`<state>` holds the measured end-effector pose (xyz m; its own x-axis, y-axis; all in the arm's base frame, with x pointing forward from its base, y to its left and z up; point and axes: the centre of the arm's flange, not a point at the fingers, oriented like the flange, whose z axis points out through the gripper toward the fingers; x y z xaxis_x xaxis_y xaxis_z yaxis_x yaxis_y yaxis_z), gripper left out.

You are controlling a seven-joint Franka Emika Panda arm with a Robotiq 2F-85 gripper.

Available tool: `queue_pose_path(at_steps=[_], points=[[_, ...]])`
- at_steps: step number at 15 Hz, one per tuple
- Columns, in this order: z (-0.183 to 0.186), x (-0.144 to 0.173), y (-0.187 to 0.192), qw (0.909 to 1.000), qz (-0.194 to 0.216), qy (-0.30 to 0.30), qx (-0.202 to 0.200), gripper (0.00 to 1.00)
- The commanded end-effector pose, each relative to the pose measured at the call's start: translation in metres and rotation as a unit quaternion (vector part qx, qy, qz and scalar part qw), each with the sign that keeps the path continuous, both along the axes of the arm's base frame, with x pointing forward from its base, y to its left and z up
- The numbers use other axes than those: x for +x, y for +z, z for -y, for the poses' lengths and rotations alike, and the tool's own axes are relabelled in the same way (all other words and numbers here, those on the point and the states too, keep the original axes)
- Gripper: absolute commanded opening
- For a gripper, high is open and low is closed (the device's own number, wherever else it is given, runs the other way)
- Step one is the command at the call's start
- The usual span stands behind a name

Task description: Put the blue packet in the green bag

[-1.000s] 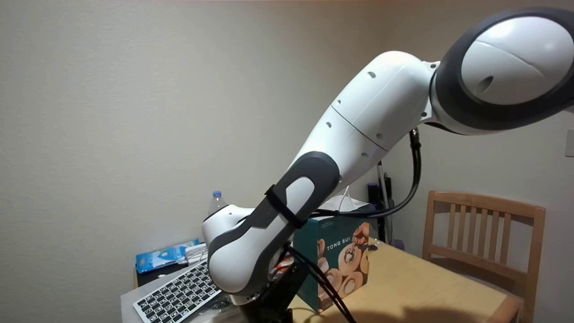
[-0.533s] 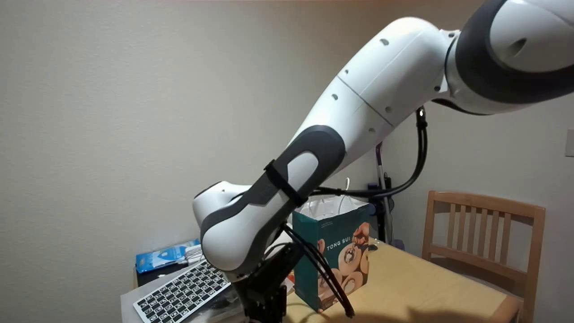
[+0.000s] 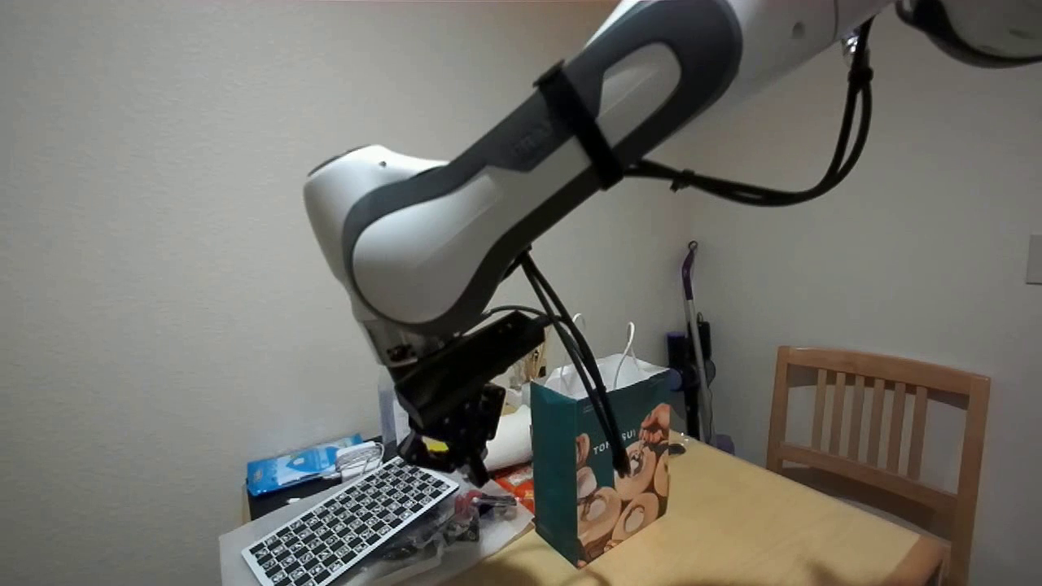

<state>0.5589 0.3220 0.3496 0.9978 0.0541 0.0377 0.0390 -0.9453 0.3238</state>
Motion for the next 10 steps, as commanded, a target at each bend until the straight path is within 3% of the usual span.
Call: queue_pose_path(at_steps=[1, 7, 8, 10], points=[[0.002, -0.005, 0.010, 1.0000, 0.007, -0.007, 0.003, 0.03], [0.009, -0.015, 0.010, 0.9999, 0.005, -0.012, 0.002, 0.02], [0.009, -0.013, 0.003, 0.9998, 0.009, -0.015, -0.003, 0.27], [0.012, -0.007, -0.012, 0.9998, 0.005, -0.016, -0.010, 0.34]])
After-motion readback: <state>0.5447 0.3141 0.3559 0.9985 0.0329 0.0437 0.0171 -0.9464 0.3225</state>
